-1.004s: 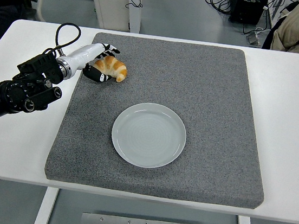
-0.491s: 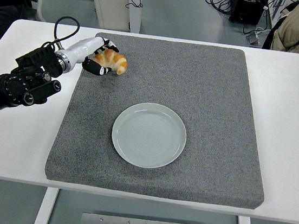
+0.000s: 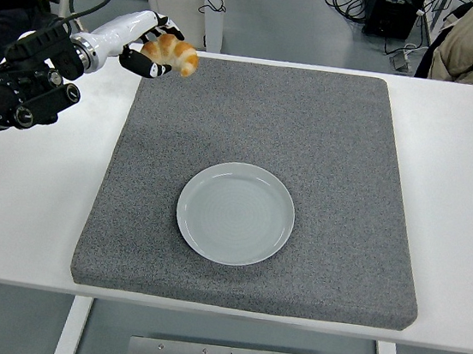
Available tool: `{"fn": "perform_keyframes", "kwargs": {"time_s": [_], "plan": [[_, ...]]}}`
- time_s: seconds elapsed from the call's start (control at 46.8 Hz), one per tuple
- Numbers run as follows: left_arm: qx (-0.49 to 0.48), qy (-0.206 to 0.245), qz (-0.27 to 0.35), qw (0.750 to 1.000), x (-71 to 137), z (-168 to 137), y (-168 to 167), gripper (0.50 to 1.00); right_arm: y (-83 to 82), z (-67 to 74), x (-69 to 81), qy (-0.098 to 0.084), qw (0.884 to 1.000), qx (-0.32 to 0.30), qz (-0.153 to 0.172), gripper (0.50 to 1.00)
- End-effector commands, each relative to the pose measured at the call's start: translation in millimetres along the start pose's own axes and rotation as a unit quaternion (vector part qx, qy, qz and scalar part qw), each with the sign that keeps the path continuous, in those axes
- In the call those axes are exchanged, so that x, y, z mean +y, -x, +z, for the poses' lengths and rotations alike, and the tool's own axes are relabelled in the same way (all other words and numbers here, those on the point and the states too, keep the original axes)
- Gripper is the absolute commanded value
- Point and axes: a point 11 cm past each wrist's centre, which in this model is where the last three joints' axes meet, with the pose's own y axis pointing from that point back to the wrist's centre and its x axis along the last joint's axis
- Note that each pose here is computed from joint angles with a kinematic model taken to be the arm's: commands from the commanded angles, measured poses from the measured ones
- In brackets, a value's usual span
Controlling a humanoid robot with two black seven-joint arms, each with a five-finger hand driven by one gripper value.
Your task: Place the bread on the plate
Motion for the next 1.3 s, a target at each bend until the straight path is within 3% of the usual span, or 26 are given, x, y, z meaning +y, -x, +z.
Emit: {"fn": "perform_keyframes", "kwargs": {"time_s": [0.0, 0.342, 0.641, 1.282], "plan": [[0.000, 0.009, 0.008, 1.000, -1.0, 4.3, -13.0, 0.583, 0.0, 0.1, 0.0, 0.000, 1.000, 0.000, 0.000, 1.000], [0.011, 0.065, 0.008, 0.998, 6.8, 42.2, -48.2, 0.583, 0.0, -0.1, 0.0, 0.000, 1.000, 0.000, 0.000, 1.000], [0.023, 0.122, -0.013, 0.992, 12.5, 84.2, -42.3, 0.583, 0.0, 0.1, 0.0, 0.000, 1.000, 0.000, 0.000, 1.000], [0.033, 0.242, -0.073, 0.967, 48.4, 161.0, -12.3, 0.589, 0.0, -0.1, 0.0, 0.000, 1.000, -0.001, 0.000, 1.000]]}}
